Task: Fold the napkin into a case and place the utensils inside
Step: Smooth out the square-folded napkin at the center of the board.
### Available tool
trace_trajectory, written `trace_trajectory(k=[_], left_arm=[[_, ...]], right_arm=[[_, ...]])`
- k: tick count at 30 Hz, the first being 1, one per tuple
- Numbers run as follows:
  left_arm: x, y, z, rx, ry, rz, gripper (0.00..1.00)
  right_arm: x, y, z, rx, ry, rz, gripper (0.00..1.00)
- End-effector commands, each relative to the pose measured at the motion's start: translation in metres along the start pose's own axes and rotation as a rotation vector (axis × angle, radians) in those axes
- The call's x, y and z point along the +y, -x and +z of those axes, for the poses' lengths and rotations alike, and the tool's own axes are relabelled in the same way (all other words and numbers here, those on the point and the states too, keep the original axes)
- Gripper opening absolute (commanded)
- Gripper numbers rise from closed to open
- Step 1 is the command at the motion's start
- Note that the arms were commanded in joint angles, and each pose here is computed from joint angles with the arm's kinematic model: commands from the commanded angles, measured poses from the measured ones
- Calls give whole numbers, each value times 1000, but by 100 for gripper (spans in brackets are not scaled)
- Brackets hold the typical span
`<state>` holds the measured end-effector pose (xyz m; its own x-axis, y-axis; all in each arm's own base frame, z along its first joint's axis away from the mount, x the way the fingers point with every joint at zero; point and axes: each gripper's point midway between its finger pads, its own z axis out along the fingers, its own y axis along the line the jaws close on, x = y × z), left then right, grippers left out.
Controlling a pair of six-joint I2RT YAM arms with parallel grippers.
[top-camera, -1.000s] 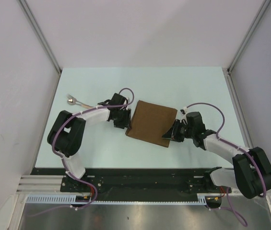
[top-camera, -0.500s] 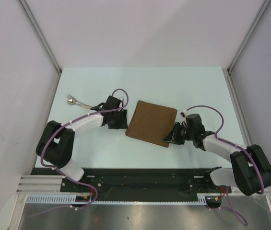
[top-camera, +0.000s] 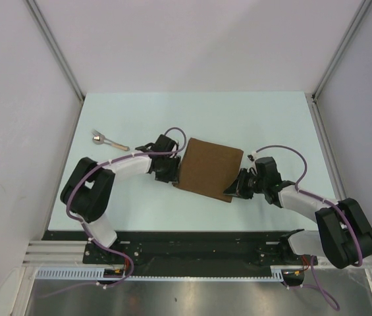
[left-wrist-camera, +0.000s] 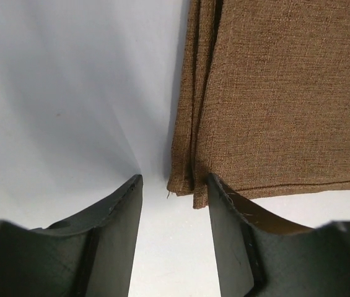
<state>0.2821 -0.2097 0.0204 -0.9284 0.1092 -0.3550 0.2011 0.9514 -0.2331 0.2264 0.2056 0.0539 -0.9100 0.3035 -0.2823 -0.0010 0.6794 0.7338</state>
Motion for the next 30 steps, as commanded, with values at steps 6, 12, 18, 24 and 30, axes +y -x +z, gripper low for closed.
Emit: trace_trajectory(k=[6, 12, 18, 24, 30], left_arm=[[-5, 2, 4, -7, 57, 100, 47], [2, -7, 11, 23, 101, 123, 32], [2, -5, 8, 13, 103, 122, 21], [-1, -5, 7, 17, 81, 120, 13], [5, -9, 11, 37, 70, 100, 4]], right_arm=[[8, 2, -2, -12, 37, -22, 17], [6, 1, 0, -12, 24, -19, 17], [8, -5, 9, 8, 16, -25, 16], [2, -11, 22, 23, -7, -18, 12], [-33, -13, 25, 20, -89, 14, 11]])
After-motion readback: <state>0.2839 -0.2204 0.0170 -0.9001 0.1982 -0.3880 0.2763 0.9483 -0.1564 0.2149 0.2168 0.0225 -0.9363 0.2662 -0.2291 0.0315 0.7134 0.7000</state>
